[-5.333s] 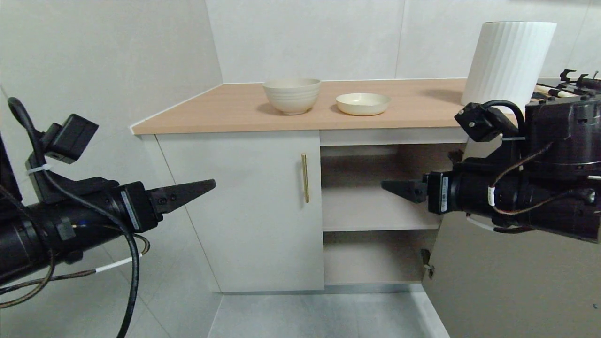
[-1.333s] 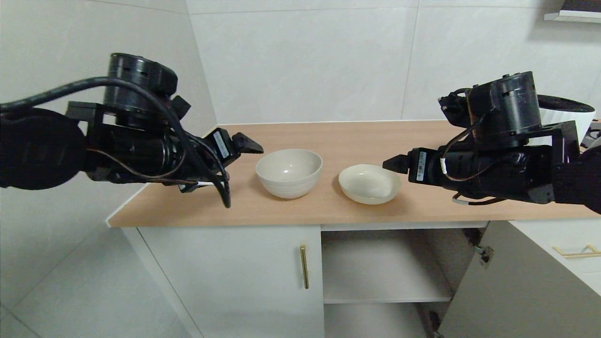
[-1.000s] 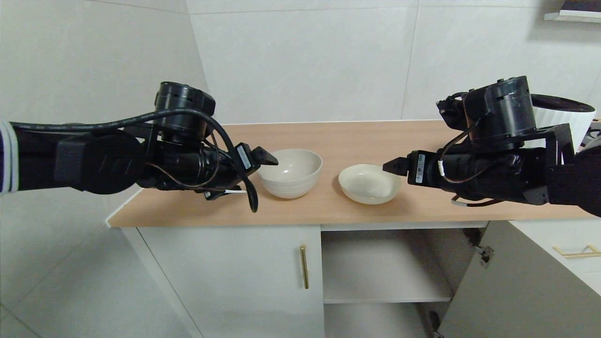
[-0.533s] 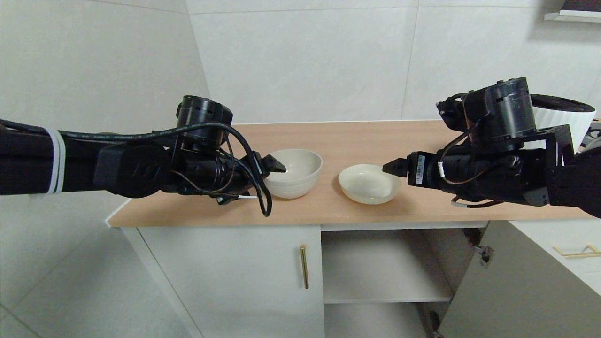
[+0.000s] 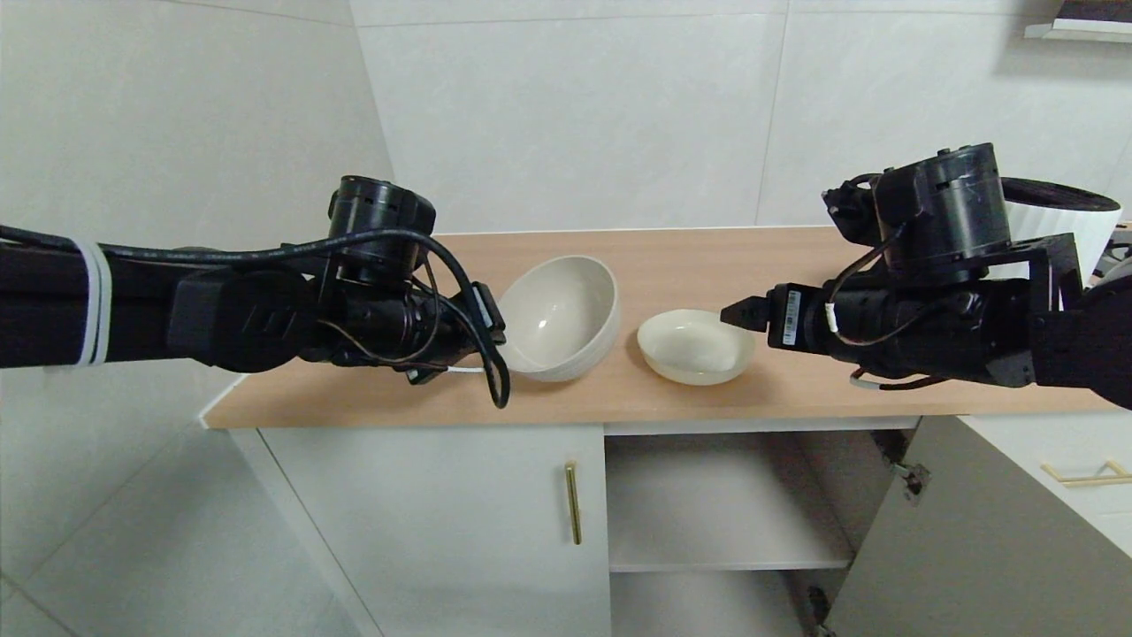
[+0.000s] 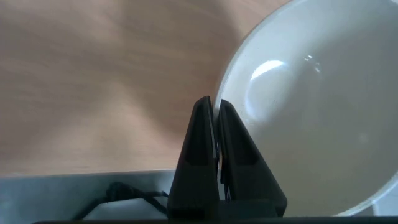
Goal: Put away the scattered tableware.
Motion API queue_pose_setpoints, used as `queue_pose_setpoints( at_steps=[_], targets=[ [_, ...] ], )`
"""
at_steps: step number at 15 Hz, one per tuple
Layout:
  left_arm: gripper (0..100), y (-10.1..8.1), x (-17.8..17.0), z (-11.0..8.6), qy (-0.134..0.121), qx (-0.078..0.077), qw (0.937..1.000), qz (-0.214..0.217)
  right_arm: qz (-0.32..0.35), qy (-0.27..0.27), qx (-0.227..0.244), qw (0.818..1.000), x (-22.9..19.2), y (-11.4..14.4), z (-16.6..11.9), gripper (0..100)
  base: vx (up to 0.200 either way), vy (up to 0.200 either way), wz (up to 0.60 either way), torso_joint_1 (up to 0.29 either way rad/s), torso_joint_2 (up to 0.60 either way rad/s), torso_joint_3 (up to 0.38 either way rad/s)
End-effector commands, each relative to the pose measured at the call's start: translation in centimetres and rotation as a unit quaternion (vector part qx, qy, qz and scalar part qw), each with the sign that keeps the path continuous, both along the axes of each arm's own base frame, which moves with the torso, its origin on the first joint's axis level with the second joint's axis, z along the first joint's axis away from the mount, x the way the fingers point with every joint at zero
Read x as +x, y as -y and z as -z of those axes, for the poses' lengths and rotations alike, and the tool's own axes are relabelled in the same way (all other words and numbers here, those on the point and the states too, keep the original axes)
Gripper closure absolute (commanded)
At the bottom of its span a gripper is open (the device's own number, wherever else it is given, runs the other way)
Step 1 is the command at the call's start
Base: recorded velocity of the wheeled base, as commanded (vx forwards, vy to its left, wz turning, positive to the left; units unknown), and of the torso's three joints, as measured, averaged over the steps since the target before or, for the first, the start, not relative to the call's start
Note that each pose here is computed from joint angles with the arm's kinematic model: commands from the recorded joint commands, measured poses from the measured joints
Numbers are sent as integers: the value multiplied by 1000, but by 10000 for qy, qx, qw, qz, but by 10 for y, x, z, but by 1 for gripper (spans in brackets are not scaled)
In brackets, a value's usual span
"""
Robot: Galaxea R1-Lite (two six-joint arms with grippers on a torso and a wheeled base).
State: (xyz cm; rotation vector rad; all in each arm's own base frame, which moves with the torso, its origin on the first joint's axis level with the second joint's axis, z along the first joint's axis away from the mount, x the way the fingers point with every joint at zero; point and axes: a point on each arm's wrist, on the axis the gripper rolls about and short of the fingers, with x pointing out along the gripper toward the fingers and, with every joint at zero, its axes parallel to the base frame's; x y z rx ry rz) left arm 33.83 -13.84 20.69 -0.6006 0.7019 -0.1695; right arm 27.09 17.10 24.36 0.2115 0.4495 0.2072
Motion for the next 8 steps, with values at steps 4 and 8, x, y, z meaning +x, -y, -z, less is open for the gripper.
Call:
queue_pose_setpoints(
  at_steps=[4, 8],
  targets=[
    [100, -2, -5, -6, 67, -28, 10000, 10, 174, -118, -177, 9996, 14, -8, 14, 0, 0, 0, 0, 0, 0, 0],
    [100, -5, -13, -14, 148, -76, 9999, 47, 877, -281, -595, 9940, 57, -14, 46, 0, 0, 0, 0, 0, 0, 0]
  ],
)
